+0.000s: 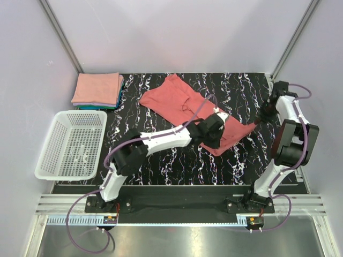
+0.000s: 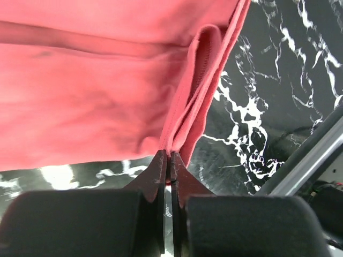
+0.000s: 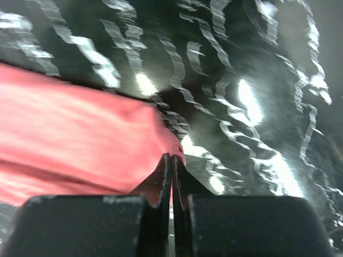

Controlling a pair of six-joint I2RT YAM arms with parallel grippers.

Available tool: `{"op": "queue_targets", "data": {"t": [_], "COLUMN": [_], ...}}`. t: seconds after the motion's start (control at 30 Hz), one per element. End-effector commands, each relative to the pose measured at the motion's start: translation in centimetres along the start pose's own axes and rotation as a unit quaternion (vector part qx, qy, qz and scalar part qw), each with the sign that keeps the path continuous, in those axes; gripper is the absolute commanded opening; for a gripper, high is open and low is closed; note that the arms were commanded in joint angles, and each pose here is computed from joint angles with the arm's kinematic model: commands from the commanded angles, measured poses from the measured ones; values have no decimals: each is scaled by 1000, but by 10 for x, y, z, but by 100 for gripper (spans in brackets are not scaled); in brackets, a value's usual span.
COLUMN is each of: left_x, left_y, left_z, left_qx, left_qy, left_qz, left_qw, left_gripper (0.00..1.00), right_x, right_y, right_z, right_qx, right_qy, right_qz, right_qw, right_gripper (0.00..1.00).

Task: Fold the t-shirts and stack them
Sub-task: Fold the tshirt

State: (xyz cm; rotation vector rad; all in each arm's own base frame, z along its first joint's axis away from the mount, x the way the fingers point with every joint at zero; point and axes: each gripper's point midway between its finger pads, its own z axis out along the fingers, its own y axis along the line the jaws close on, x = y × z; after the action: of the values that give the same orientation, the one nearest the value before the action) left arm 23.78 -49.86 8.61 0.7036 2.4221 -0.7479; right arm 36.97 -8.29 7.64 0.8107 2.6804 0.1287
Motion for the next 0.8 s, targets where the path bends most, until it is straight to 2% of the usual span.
{"op": "queue_targets", "data": {"t": [0.0,0.13,0.27,0.47,0.53,0.77], "left_x": [-26,-37,-48,-58,-61,-70], "left_y": [-12,12,41,96,113,164], "left_z": [-34,-52,-73,-93,-99,-96], "left_qx": [52,41,21,-11,-17,-51], "left_qy": [-29,-33,-41,-44,-44,-38], "left_qz": [-4,-11,-9,-35,-41,-78], "left_qw": [998,999,999,998,998,995], "left_gripper": [0,0,0,0,0,0], "right_x": [-15,-34,-39,-55,-58,-59], "right_y": [36,82,126,185,217,281], "right_z": [-18,-31,-27,-23,-30,1], "right_qx": [-24,-55,-75,-111,-141,-223], "right_qy": [-18,-38,-26,-35,-46,-38], "right_qz": [-22,-46,-75,-75,-84,-88], "right_qw": [999,997,994,990,985,970], "right_gripper": [0,0,0,0,0,0]}}
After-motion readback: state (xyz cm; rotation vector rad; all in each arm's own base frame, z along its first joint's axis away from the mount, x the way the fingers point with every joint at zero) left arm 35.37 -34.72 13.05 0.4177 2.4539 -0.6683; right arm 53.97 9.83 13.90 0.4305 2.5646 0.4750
